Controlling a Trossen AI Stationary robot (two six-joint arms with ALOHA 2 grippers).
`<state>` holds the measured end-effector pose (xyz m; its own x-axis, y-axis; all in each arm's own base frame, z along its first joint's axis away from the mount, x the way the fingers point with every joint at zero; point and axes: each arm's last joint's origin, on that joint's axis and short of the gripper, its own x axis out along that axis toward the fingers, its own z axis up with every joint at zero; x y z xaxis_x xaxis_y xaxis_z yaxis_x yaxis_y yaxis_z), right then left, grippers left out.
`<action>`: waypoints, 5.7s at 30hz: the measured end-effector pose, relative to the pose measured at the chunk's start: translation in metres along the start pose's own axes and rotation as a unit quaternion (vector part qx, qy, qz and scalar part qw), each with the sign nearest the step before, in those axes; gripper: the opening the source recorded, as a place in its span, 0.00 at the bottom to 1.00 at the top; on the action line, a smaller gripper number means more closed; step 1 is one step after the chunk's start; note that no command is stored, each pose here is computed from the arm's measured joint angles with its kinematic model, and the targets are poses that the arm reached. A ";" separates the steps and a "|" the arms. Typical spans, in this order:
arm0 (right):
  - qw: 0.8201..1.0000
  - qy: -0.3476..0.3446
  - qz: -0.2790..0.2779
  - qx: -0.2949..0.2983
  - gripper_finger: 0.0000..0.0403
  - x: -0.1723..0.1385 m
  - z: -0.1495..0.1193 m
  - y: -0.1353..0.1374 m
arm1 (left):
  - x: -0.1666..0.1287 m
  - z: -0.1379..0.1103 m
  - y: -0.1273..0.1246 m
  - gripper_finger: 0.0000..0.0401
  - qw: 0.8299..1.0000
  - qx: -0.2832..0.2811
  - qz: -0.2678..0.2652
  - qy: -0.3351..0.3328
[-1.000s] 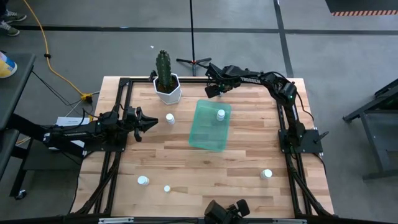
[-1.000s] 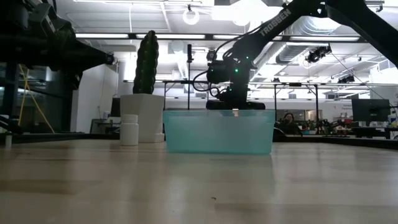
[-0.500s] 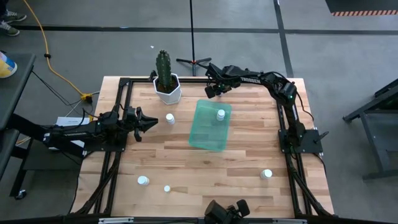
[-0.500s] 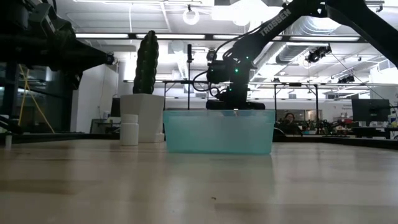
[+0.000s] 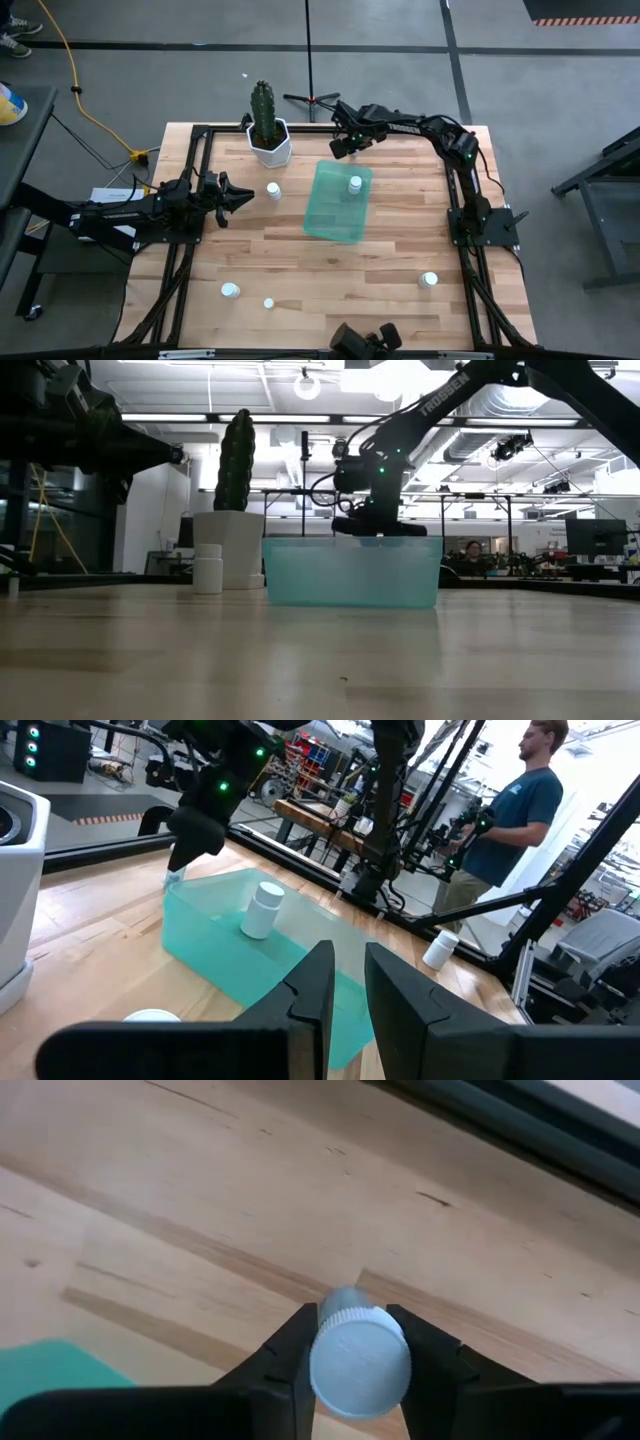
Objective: Pick and place pill bottles into a basket
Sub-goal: Put the blue pill bottle into the blue bin, then put the bottom right white pill bottle into the blue bin
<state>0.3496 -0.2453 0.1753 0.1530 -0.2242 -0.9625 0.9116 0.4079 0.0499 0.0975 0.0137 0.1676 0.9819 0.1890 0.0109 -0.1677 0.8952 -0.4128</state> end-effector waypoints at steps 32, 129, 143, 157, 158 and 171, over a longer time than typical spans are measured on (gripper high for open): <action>0.990 -0.020 0.051 -0.131 0.28 -0.110 -0.048 0.110 | 0.000 0.000 0.000 0.24 1.000 0.000 0.000 0.000; 0.994 0.008 -0.005 -0.109 0.31 -0.015 -0.061 0.142 | 0.000 0.000 0.000 0.24 1.000 0.000 0.000 0.000; 0.994 0.015 -0.004 -0.108 0.32 -0.015 -0.062 0.142 | 0.000 0.000 0.000 0.24 1.000 0.000 0.000 0.000; 0.993 0.010 -0.011 -0.114 0.70 -0.023 -0.059 0.142 | 0.000 0.000 0.000 0.24 1.000 0.000 0.000 0.000; 0.993 0.005 -0.011 -0.117 0.71 -0.027 -0.057 0.143 | 0.000 0.000 0.000 0.24 1.000 0.000 0.000 0.000; 0.982 -0.015 0.014 -0.188 0.71 -0.120 -0.058 0.148 | 0.000 0.000 0.000 0.24 1.000 0.000 0.000 0.000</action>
<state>0.4440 -0.1064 0.2825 0.1932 -0.2323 -0.9533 0.7020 0.7115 -0.0311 0.0976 0.0137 0.1674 0.9819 0.1892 0.0101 -0.1683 0.8952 -0.4128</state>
